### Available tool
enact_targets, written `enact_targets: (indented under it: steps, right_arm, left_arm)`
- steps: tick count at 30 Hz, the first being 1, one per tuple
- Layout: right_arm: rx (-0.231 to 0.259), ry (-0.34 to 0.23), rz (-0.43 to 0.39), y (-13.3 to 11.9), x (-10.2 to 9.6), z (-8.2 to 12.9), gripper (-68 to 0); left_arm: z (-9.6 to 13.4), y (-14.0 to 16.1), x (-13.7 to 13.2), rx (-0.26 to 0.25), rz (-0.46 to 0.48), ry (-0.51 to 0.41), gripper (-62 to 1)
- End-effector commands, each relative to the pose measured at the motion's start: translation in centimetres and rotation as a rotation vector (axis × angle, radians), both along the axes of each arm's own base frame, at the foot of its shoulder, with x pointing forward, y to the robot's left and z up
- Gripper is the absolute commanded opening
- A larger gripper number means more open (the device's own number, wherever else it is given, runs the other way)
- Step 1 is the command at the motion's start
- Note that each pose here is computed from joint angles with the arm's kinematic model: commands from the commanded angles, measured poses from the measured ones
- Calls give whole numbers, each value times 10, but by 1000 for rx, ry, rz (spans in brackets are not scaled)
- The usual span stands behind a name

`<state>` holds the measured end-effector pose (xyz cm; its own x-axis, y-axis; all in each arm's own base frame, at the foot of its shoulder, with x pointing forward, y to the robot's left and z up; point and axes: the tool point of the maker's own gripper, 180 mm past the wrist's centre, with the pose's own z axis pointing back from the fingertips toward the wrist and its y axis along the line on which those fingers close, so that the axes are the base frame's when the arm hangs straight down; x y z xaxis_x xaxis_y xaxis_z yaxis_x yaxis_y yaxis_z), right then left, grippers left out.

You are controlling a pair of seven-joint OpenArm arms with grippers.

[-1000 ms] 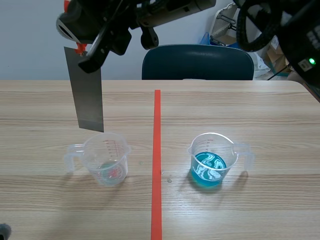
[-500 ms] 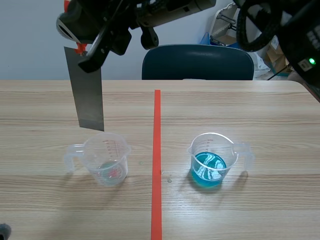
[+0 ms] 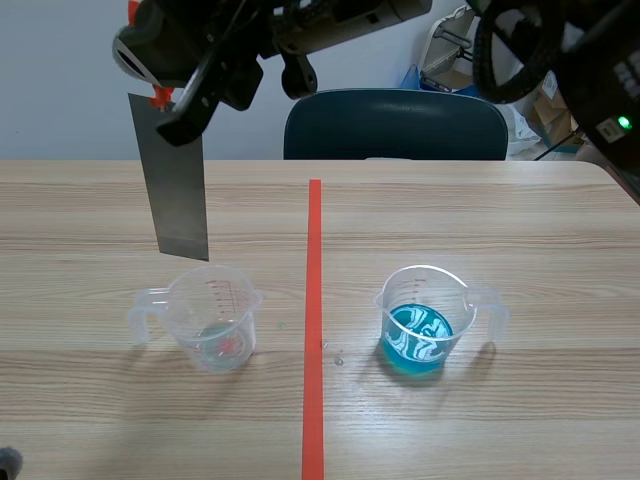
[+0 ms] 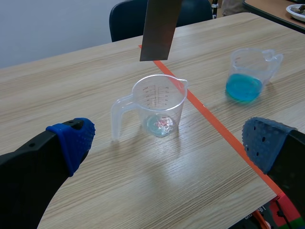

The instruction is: Do the redox reaction experiment

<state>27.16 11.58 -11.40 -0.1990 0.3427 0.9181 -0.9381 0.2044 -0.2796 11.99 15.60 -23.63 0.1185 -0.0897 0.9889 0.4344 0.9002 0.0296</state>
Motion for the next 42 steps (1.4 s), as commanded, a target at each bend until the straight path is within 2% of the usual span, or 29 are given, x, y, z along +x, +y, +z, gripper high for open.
enact_targets:
  steps: [1,42]
  right_arm:
    - [6,-10,-1,-1,2,4,-669]
    - [2,-13,-4,-1,2,3,-669]
  left_arm:
    - [6,-2,1,-14,3,-22,14]
    - [6,-2,1,-13,3,-21,14]
